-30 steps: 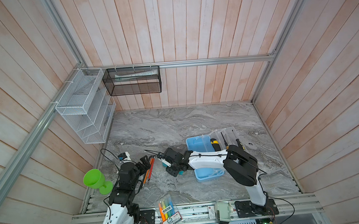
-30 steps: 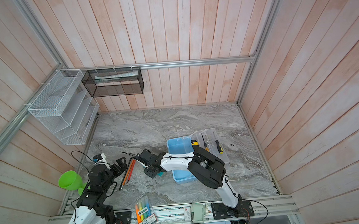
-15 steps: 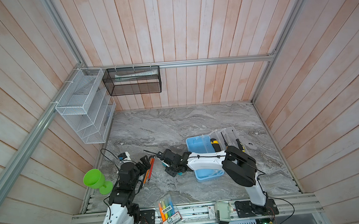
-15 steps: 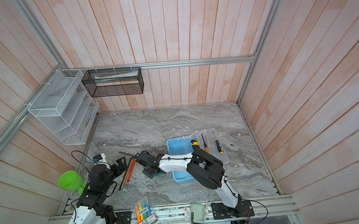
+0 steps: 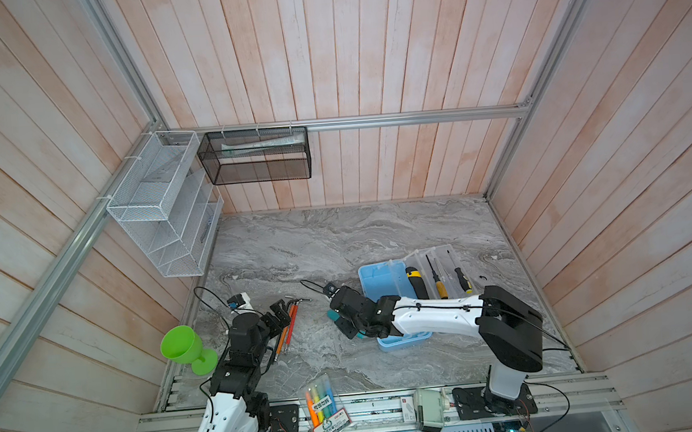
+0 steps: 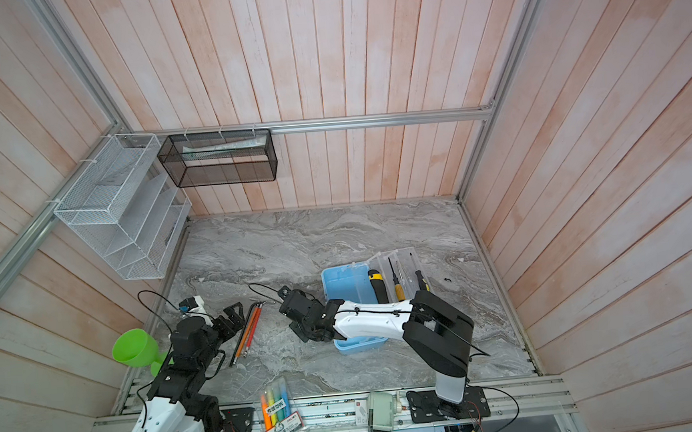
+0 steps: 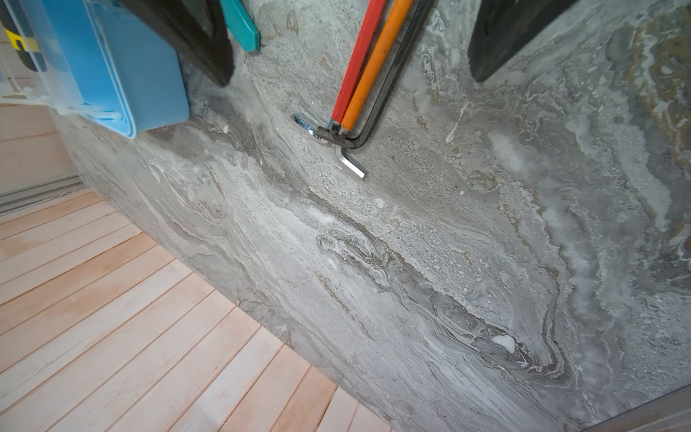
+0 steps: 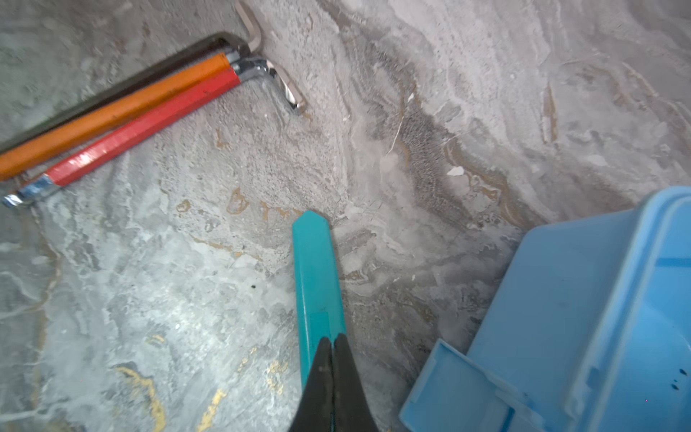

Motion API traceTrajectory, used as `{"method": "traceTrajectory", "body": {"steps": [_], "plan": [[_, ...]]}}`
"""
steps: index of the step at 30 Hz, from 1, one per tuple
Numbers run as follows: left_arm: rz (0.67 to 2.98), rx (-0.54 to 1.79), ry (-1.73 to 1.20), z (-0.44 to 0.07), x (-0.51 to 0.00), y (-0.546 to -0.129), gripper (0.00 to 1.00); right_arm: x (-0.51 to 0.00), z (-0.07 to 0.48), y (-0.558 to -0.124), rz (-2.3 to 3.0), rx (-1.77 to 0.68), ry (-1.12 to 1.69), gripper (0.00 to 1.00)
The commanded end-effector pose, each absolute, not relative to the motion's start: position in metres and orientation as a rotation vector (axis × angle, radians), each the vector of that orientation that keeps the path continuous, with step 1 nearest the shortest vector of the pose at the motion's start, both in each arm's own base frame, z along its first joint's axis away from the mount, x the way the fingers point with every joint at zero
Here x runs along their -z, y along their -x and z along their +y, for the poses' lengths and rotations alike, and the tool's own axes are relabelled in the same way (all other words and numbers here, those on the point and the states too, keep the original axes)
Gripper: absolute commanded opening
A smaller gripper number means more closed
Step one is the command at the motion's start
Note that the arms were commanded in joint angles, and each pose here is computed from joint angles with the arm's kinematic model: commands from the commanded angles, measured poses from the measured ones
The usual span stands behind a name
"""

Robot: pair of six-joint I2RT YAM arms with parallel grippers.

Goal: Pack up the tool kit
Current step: 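Lift the teal utility knife and carry it toward the blue box, then carry the teal knife with the right gripper over the blue box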

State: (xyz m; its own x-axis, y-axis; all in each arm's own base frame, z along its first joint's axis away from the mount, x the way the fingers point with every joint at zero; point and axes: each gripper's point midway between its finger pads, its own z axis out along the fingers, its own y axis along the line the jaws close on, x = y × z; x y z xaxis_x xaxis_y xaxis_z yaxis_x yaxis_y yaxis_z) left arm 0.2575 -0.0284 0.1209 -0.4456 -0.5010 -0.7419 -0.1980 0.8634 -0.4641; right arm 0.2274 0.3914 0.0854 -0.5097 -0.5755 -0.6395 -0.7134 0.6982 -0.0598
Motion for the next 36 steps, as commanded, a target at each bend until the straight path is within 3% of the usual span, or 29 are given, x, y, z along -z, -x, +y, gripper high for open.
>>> {"method": "traceTrajectory", "body": {"steps": [1,7,12,30,36], "plan": [[2.045,0.366,0.518,-0.027,-0.114,-0.255,1.00,-0.096,0.397,-0.229,2.217,-0.322,0.968,0.05],[2.047,0.367,0.516,-0.027,-0.114,-0.255,1.00,-0.062,0.376,-0.212,2.344,-0.110,1.310,0.40],[2.046,0.368,0.517,-0.027,-0.114,-0.255,1.00,-0.061,0.367,-0.209,2.383,-0.053,1.376,0.55],[2.043,0.378,0.504,-0.029,-0.115,-0.255,1.00,-0.021,0.347,-0.215,2.453,0.215,1.503,0.61],[2.044,0.380,0.500,-0.029,-0.116,-0.255,1.00,-0.018,0.350,-0.196,2.512,0.107,1.567,0.61]]}}
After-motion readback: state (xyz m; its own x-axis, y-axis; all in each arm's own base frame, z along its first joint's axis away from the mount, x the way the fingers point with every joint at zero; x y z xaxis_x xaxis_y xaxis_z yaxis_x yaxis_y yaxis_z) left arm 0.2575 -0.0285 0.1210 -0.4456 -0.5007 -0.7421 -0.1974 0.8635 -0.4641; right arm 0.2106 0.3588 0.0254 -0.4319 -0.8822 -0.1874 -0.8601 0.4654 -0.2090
